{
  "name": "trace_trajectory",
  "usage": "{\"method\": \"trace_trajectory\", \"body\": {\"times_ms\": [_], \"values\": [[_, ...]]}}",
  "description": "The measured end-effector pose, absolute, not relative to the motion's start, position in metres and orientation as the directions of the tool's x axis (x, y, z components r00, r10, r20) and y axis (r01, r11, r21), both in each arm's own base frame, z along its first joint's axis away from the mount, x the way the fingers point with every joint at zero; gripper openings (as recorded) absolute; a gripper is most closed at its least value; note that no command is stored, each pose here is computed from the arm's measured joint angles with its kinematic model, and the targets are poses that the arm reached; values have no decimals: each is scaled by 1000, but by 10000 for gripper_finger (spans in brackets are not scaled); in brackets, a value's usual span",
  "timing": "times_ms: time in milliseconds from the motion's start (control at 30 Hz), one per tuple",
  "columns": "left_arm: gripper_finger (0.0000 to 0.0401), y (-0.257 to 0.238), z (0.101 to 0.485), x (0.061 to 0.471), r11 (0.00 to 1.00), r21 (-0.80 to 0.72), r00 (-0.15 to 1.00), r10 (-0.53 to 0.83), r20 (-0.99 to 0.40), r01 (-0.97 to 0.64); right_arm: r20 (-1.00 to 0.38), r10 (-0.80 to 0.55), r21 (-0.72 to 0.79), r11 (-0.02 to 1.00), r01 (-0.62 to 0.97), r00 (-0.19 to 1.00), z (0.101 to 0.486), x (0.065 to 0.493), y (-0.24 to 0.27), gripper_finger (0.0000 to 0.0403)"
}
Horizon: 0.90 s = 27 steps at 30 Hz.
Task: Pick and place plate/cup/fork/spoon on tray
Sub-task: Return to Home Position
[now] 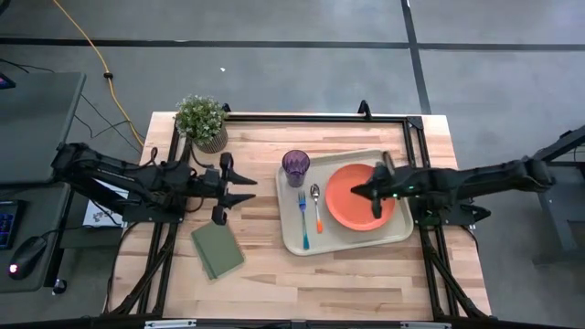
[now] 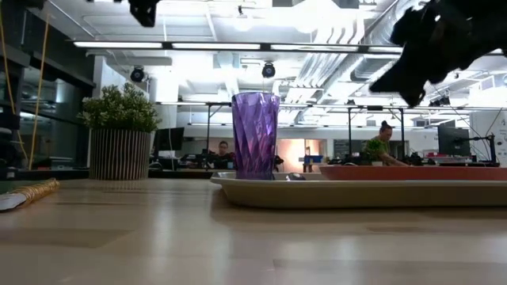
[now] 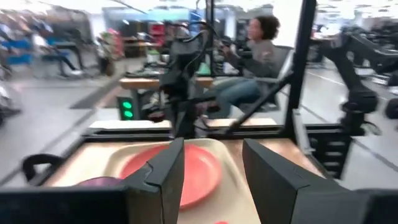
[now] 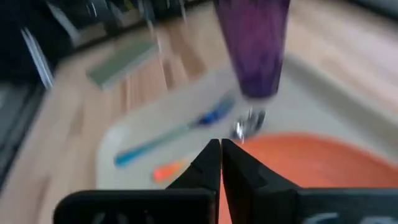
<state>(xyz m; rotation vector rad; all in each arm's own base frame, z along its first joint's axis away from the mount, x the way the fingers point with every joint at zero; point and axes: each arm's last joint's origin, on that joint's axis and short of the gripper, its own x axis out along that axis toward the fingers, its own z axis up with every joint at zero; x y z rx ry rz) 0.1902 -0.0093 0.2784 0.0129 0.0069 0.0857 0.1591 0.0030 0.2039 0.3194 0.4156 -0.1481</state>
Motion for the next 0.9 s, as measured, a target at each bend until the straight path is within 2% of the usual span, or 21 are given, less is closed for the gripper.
{"method": "trace_trajectory", "body": {"times_ms": [133,233,467,767,900], "values": [[140,-8,259,180,992,35,991,120,54,-122,-273,-111,248,951,182,956,216,141,1,4],[119,-6,245,170,990,32,988,131,83,-134,-209,-112,209,965,157,971,223,135,1,3],[12,2,227,148,981,35,976,185,117,-190,-159,-121,152,978,145,980,228,133,1,0],[3,4,219,135,980,27,971,194,136,-200,-200,-123,110,983,147,972,224,133,1,0],[1,3,216,134,980,34,976,192,103,-196,-232,-115,81,987,137,966,221,133,1,0]]}}
